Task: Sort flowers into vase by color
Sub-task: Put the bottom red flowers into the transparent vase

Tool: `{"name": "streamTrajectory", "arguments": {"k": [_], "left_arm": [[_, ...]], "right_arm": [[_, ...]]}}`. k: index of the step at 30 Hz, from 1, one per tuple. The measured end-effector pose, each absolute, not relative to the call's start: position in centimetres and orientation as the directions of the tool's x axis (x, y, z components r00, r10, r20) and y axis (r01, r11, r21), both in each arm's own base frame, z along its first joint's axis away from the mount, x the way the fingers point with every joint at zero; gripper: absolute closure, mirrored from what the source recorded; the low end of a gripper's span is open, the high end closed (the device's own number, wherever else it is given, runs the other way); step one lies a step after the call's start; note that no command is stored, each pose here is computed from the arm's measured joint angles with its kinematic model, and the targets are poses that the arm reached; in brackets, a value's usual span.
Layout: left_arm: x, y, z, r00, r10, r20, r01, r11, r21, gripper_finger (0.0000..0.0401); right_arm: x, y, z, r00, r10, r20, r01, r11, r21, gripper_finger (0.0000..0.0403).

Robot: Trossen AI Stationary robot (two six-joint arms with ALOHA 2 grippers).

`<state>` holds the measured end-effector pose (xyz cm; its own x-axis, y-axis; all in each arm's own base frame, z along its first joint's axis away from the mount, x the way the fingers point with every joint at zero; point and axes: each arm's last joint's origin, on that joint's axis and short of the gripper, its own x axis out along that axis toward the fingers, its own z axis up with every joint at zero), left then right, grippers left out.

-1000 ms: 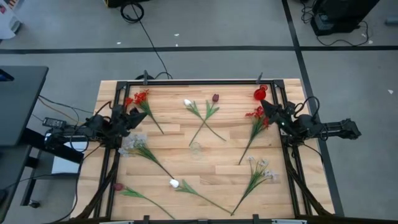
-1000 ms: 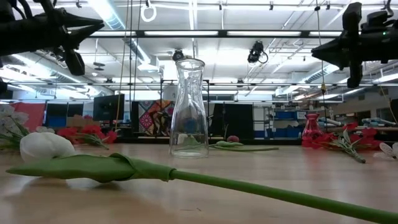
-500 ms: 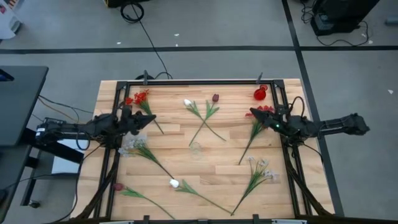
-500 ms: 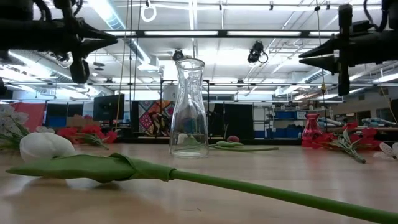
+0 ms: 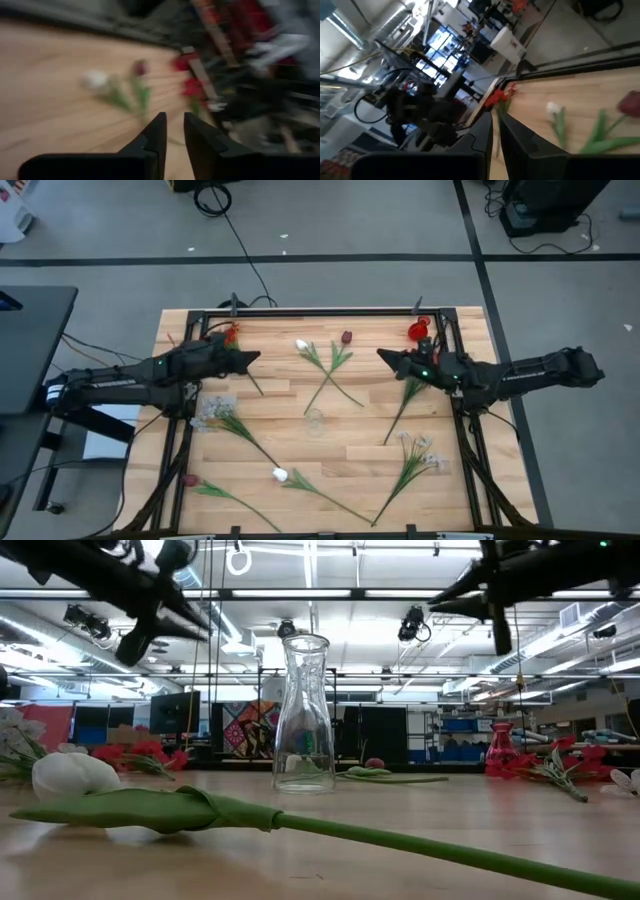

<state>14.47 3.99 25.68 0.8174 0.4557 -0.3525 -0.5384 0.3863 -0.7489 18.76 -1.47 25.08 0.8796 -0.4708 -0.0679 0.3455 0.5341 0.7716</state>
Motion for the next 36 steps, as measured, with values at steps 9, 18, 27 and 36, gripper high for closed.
{"name": "streamTrajectory", "arguments": {"k": [9, 18, 27, 36], "left_arm": [[14.6, 4.7, 24.7, 0.706, 0.438, -0.557, -0.693, 0.263, -0.672, 0.0248], [14.9, 5.8, 22.7, 0.565, 0.442, -0.696, -0.800, 0.089, -0.593, 0.0241], [16.4, 5.9, 21.4, 0.535, 0.408, -0.740, -0.835, 0.120, -0.537, 0.0241], [17.9, 6.1, 22.4, 0.647, 0.434, -0.626, -0.762, 0.350, -0.545, 0.0241]], "right_arm": [[22.2, -2.8, 25.8, 0.896, -0.343, -0.283, 0.430, 0.509, 0.746, 0.0366], [24.8, -4.1, 27.6, 0.751, -0.249, -0.612, 0.648, 0.457, 0.610, 0.0366], [23.8, -4.7, 25.2, 0.401, -0.186, -0.897, 0.889, 0.315, 0.332, 0.0295], [20.6, -4.0, 20.3, 0.063, -0.019, -0.998, 0.994, 0.091, 0.061, 0.0187]]}}
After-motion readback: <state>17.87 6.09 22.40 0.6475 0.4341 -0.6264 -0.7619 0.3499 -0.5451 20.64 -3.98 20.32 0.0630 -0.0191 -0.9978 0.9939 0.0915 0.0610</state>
